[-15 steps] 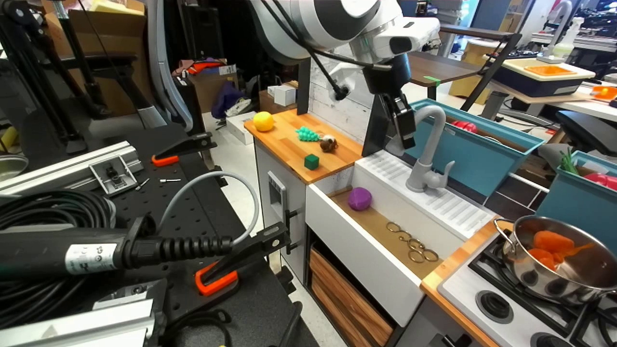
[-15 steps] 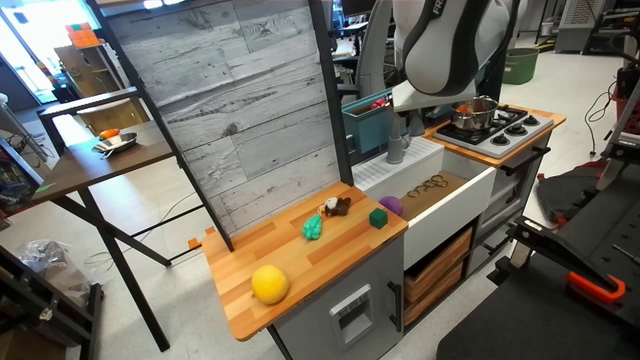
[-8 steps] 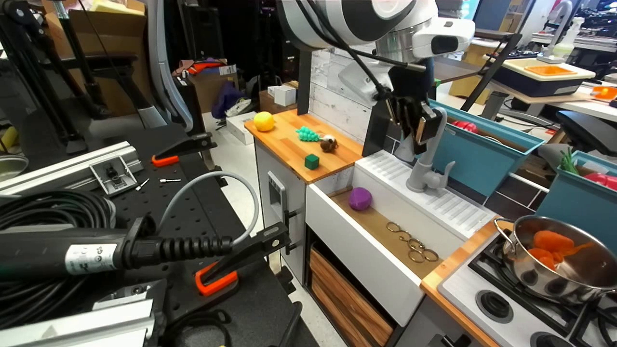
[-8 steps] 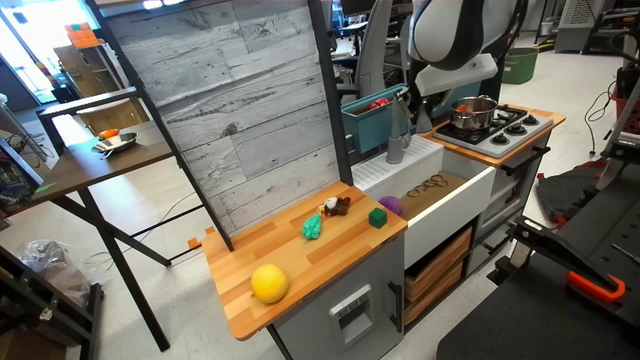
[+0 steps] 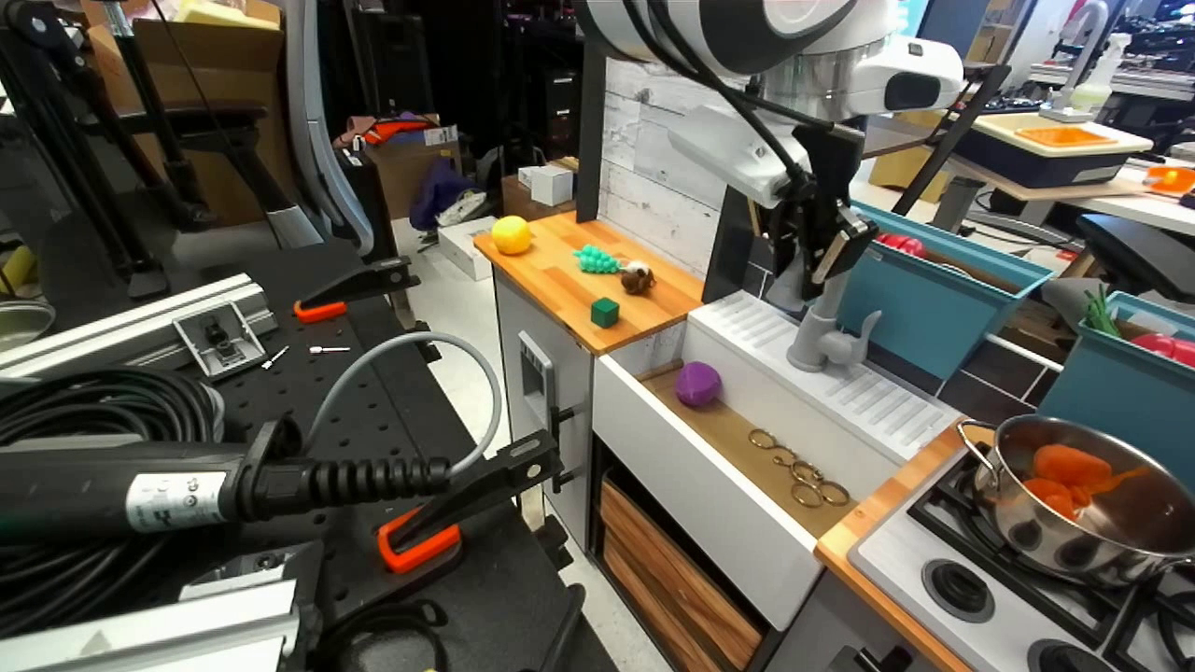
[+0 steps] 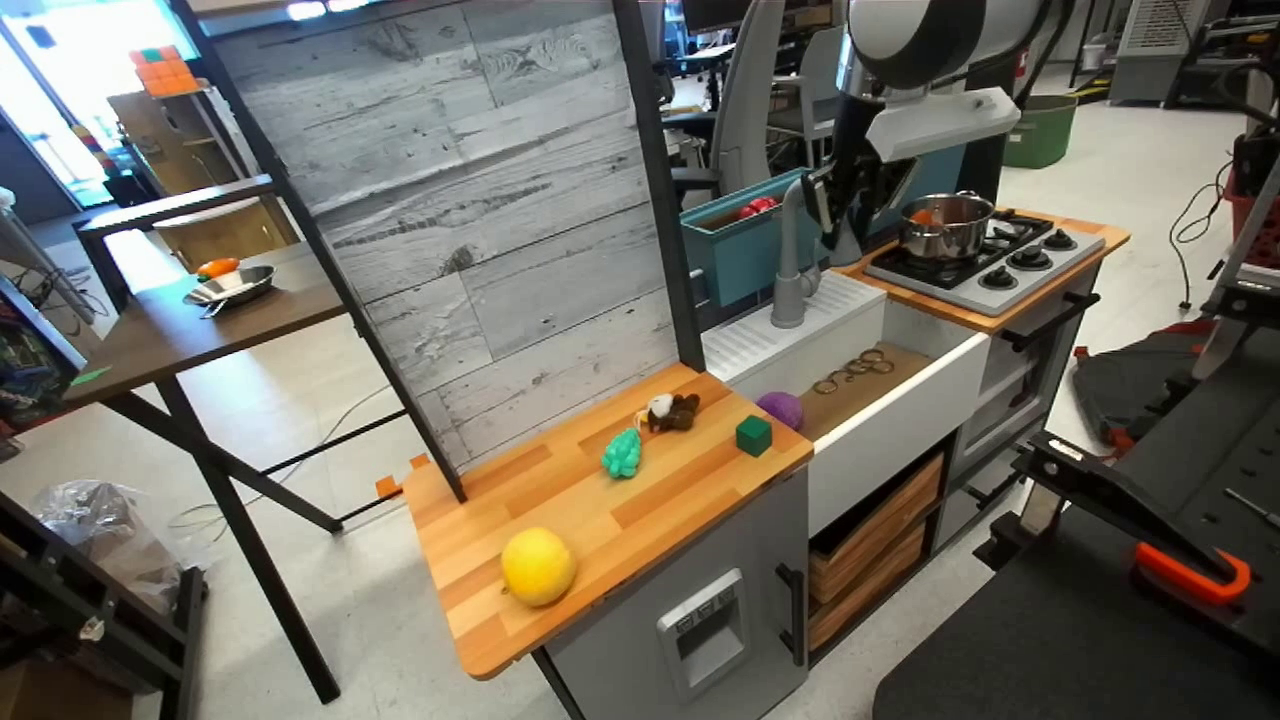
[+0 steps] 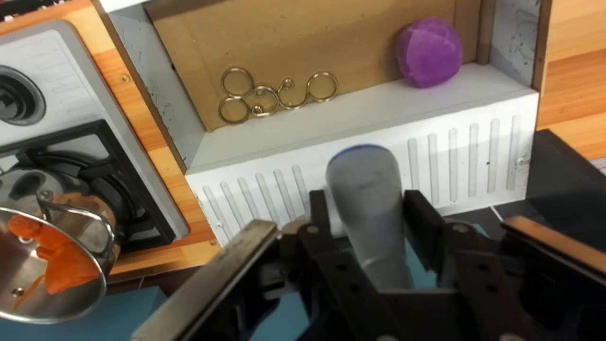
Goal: Move the tap at the center
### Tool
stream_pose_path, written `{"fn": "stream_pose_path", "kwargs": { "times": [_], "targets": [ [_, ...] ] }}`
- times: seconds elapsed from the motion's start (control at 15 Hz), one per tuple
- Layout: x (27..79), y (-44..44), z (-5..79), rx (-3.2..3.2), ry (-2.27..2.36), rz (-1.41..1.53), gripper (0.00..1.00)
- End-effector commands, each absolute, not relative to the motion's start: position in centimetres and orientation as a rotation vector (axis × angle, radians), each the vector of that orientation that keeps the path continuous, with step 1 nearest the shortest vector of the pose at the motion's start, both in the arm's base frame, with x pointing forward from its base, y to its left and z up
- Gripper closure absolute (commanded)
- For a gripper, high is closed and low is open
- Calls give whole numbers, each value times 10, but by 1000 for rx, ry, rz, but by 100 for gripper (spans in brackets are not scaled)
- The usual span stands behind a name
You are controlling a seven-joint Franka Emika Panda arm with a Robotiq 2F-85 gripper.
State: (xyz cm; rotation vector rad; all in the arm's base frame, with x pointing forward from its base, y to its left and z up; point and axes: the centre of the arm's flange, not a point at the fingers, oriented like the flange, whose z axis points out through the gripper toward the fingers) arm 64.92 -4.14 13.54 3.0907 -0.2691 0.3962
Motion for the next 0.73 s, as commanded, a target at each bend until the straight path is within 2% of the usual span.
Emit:
{"fn": "stream_pose_path", "kwargs": {
  "times": [0.0, 0.2, 0.4, 0.47, 0.67],
  "targets": [
    [595, -61, 183, 3136, -79, 186, 24],
    [556, -72, 219, 3130, -11, -20, 1],
    [522, -80, 262, 3121, 80, -246, 0],
    [553, -72, 221, 3124, -52, -161, 0],
    [531, -73, 253, 3120, -5, -228, 0]
  ]
}}
